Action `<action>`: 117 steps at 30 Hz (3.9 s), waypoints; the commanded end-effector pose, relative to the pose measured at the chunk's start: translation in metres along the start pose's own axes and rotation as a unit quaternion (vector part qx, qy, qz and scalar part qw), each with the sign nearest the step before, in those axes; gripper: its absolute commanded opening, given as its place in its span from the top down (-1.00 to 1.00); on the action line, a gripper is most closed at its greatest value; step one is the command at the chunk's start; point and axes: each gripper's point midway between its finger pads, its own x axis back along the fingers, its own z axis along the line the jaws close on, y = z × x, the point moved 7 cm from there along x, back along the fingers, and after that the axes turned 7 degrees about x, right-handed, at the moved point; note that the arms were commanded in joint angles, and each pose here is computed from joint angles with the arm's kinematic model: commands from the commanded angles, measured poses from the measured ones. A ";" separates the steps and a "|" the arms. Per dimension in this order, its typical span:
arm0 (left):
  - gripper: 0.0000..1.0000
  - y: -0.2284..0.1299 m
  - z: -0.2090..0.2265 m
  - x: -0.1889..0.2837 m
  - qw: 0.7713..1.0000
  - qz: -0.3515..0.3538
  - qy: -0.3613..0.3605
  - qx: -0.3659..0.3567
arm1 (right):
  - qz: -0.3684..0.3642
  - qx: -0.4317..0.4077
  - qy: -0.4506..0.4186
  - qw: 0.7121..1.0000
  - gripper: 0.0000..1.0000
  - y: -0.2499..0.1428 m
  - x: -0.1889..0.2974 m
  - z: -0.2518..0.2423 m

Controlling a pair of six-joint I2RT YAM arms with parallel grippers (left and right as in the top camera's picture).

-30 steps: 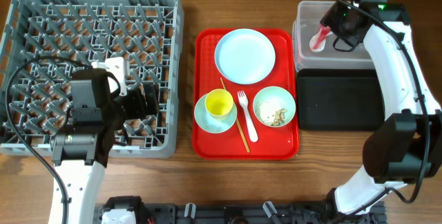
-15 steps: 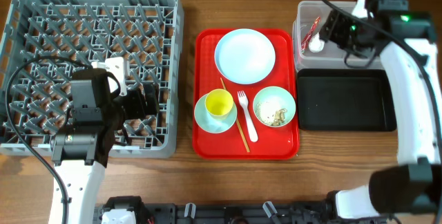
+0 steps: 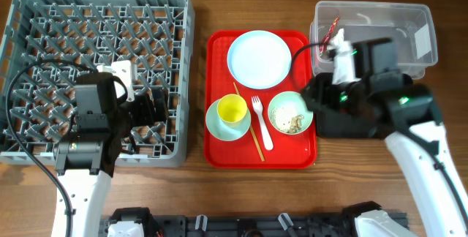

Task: Sort waste into correct bins and load items into the dishwasher rack
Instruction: 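Move the right gripper to the rice bowl and grip its rim, then carry the rice bowl over the black tray and tip it out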

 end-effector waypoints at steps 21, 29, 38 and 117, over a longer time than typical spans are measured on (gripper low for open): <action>-1.00 0.003 -0.002 0.005 1.000 0.003 -0.006 0.005 | 0.181 -0.016 -0.082 0.980 0.13 -0.039 -0.172 0.043; -1.00 0.003 -0.002 0.005 1.000 0.003 -0.006 0.005 | 0.205 -0.031 -0.096 0.973 0.66 -0.047 -0.192 0.037; -1.00 0.003 -0.002 0.005 1.000 0.003 -0.006 0.005 | 0.199 -0.049 -0.119 0.972 0.91 -0.047 -0.191 0.034; -1.00 0.001 -0.002 0.005 1.000 0.007 -0.004 0.006 | -0.086 -0.464 0.511 0.719 0.92 -0.006 -0.032 -0.198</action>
